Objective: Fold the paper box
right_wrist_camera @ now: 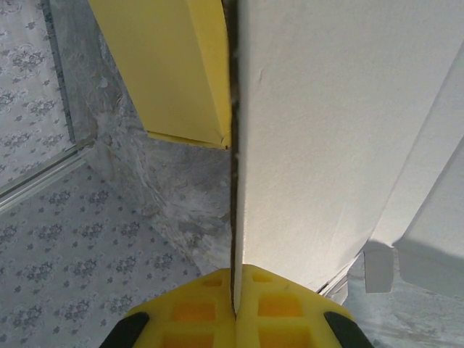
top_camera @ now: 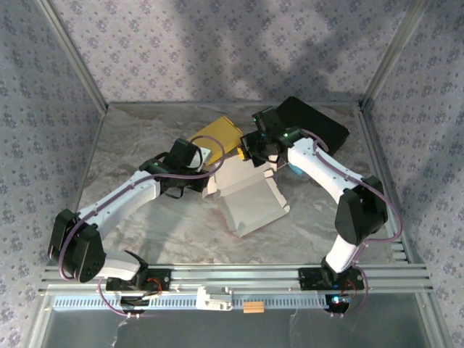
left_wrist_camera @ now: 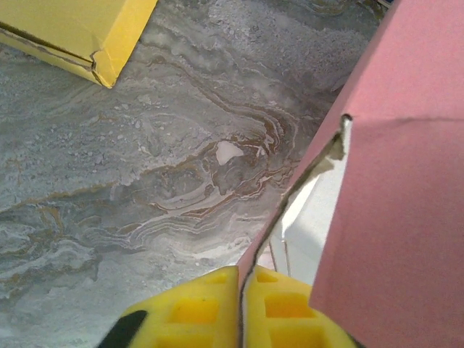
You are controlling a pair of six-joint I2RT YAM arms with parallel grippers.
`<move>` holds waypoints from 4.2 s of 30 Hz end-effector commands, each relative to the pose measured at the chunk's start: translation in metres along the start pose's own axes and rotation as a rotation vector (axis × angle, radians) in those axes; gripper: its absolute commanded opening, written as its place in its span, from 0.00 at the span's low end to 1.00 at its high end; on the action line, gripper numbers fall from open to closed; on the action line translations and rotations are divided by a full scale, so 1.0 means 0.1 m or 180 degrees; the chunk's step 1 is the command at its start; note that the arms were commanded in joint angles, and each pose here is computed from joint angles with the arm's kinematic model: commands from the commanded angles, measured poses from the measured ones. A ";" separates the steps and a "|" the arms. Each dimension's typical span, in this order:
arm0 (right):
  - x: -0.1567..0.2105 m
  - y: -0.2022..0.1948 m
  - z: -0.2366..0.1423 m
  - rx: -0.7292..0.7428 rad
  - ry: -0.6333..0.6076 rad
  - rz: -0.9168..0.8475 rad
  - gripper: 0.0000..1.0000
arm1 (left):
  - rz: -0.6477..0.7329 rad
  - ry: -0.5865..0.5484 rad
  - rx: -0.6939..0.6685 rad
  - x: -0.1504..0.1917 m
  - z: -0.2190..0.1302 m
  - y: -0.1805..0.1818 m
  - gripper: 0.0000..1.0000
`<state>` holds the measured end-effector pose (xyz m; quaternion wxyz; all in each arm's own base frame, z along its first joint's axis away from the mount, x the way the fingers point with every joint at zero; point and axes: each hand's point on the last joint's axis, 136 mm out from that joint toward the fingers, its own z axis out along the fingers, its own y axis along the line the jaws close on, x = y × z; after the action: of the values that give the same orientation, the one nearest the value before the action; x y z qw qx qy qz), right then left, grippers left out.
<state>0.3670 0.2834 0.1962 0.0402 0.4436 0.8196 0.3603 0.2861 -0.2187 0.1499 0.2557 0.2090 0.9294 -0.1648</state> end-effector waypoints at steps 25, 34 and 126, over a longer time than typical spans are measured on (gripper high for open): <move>-0.08 -0.03 0.17 0.0140 -0.0049 0.0357 0.00 | -0.1688 -0.0006 0.0663 -0.66 -0.38 -0.35 0.51; -0.07 -0.01 0.19 0.0124 -0.0019 0.0352 0.00 | -0.1680 0.0087 0.0708 -0.62 -0.28 -0.49 0.50; 0.18 -0.06 0.69 -0.2037 0.0903 -0.1380 0.00 | -0.0458 -0.0762 0.0510 0.55 0.16 0.33 0.29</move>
<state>0.3818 0.3307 0.1506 0.1440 0.1904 0.7351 0.6346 0.2627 -0.1706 0.0939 0.3183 0.0972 0.9012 -0.2777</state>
